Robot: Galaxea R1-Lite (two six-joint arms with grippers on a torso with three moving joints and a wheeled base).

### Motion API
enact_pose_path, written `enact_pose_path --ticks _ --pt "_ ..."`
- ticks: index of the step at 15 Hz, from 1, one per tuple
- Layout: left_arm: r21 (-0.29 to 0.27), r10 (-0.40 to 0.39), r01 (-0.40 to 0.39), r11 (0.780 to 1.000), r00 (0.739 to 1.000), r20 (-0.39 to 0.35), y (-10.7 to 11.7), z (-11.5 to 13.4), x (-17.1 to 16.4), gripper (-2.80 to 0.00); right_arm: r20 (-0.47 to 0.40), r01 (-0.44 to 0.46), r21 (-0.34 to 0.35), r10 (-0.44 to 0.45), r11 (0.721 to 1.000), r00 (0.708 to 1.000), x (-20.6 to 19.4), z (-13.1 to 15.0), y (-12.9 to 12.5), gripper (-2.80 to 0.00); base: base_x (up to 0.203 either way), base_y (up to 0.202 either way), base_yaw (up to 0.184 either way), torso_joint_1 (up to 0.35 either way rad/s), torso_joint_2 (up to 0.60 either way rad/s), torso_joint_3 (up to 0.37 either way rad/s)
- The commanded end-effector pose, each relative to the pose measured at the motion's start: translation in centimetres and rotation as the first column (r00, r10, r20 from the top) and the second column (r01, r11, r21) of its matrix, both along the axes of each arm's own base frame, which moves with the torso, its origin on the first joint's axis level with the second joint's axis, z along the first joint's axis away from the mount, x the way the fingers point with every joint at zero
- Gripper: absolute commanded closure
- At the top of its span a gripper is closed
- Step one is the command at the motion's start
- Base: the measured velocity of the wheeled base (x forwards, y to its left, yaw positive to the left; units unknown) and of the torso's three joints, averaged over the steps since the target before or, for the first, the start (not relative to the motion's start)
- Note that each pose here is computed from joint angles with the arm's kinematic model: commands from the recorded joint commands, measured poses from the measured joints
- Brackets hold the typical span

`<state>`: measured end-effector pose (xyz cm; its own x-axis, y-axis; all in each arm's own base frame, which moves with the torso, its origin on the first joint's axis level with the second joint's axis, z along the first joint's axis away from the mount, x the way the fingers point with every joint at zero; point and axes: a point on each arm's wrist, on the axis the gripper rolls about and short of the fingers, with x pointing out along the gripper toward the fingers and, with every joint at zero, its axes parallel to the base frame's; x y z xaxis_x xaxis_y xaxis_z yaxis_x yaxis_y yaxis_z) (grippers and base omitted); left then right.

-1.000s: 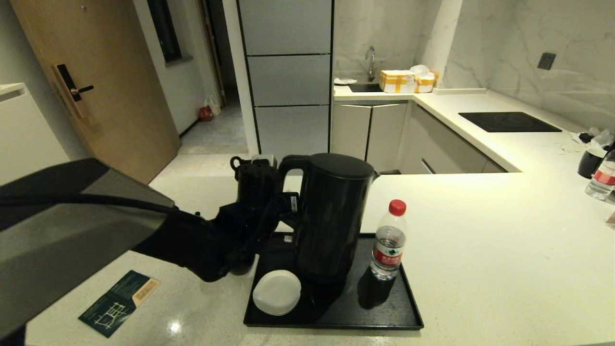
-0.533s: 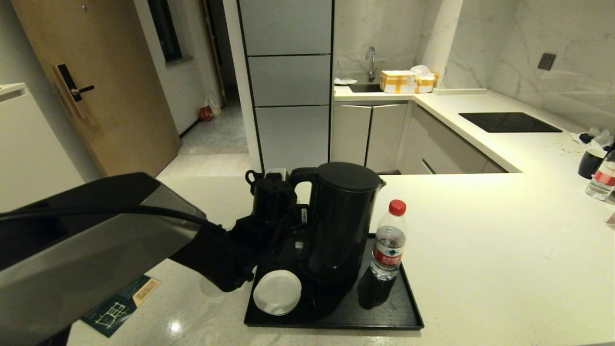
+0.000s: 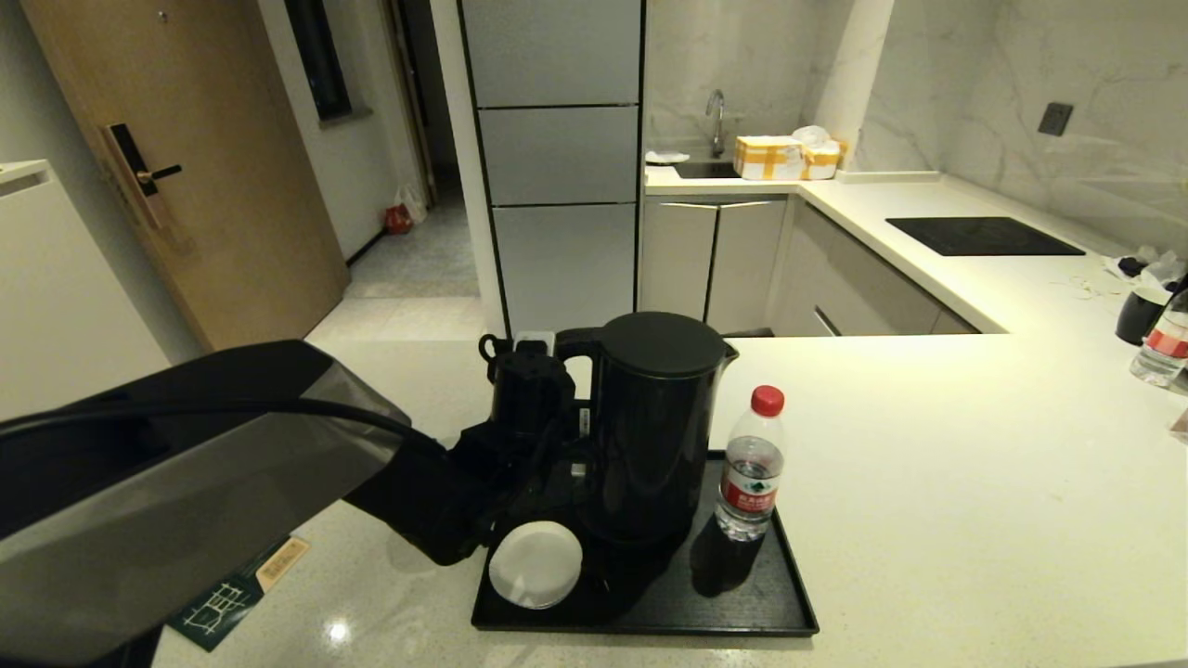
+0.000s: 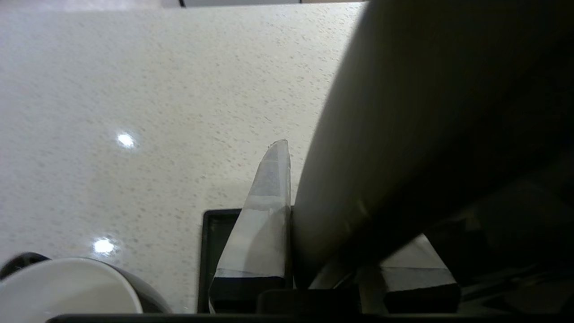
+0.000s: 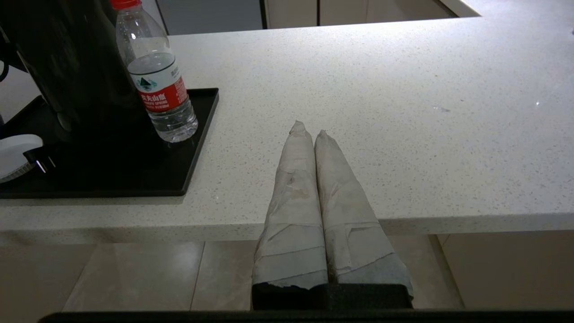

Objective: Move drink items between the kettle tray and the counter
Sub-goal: Return the kettle to its original position

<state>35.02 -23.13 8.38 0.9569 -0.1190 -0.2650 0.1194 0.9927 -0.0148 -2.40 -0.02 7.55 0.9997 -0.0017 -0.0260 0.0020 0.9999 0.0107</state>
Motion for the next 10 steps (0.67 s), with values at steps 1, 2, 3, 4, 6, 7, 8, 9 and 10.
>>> enact_pose_path --ticks 1,2,3,4,6,7,8,9,10 --pt "0.009 0.015 -0.015 1.000 1.000 -0.001 0.3 -0.4 0.2 0.00 -0.002 0.000 0.000 0.000 1.000 1.000 0.0 0.0 0.0 0.00 0.000 0.000 0.000 0.000 0.00 0.000" --pt "0.023 0.013 -0.013 1.000 1.000 0.011 0.5 -0.5 0.2 0.00 -0.002 0.000 0.000 0.000 1.000 1.000 0.0 0.0 0.0 0.00 0.000 0.000 0.000 0.000 0.00 0.000" --pt "0.045 0.009 -0.011 0.999 1.000 0.028 0.8 -0.7 0.1 0.00 -0.002 0.000 0.000 0.000 1.000 1.000 0.0 0.0 0.0 0.00 0.000 0.000 0.000 0.000 0.00 0.000" --pt "0.052 0.012 -0.013 0.999 0.999 0.030 1.0 -0.7 0.1 0.00 0.000 0.000 0.000 0.000 1.000 1.000 0.0 0.0 0.0 0.00 0.000 0.000 0.000 0.000 0.00 0.000" --pt "0.072 0.013 -0.015 0.997 0.999 0.036 1.7 -0.9 -0.2 0.00 0.000 0.000 0.000 0.000 1.000 1.000 0.0 0.0 0.0 0.00 0.000 0.000 0.000 0.000 0.00 0.000" --pt "0.074 0.012 -0.015 0.997 0.999 0.043 1.8 -0.9 -0.2 0.00 -0.002 0.000 0.000 0.000 1.000 1.000 0.0 0.0 0.0 0.00 0.000 0.000 0.000 0.000 0.00 0.000" --pt "0.076 0.011 -0.015 0.997 0.999 0.042 1.9 -1.0 -0.3 0.00 0.000 0.000 0.000 0.000 1.000 1.000 0.0 0.0 0.0 0.00 0.000 0.000 0.000 0.000 0.00 0.000" --pt "0.081 0.009 -0.012 0.997 0.999 0.036 1.9 -1.2 -0.4 0.00 -0.002 0.000 0.000 0.000 1.000 1.000 0.0 0.0 0.0 0.00 0.000 0.000 0.000 0.000 0.00 0.000" --pt "0.096 0.003 -0.005 0.995 1.000 0.013 2.1 -2.0 -0.8 0.00 -0.002 0.000 0.000 0.000 1.000 1.000 0.0 0.0 0.0 0.00 0.000 0.000 0.000 0.000 0.00 0.000"
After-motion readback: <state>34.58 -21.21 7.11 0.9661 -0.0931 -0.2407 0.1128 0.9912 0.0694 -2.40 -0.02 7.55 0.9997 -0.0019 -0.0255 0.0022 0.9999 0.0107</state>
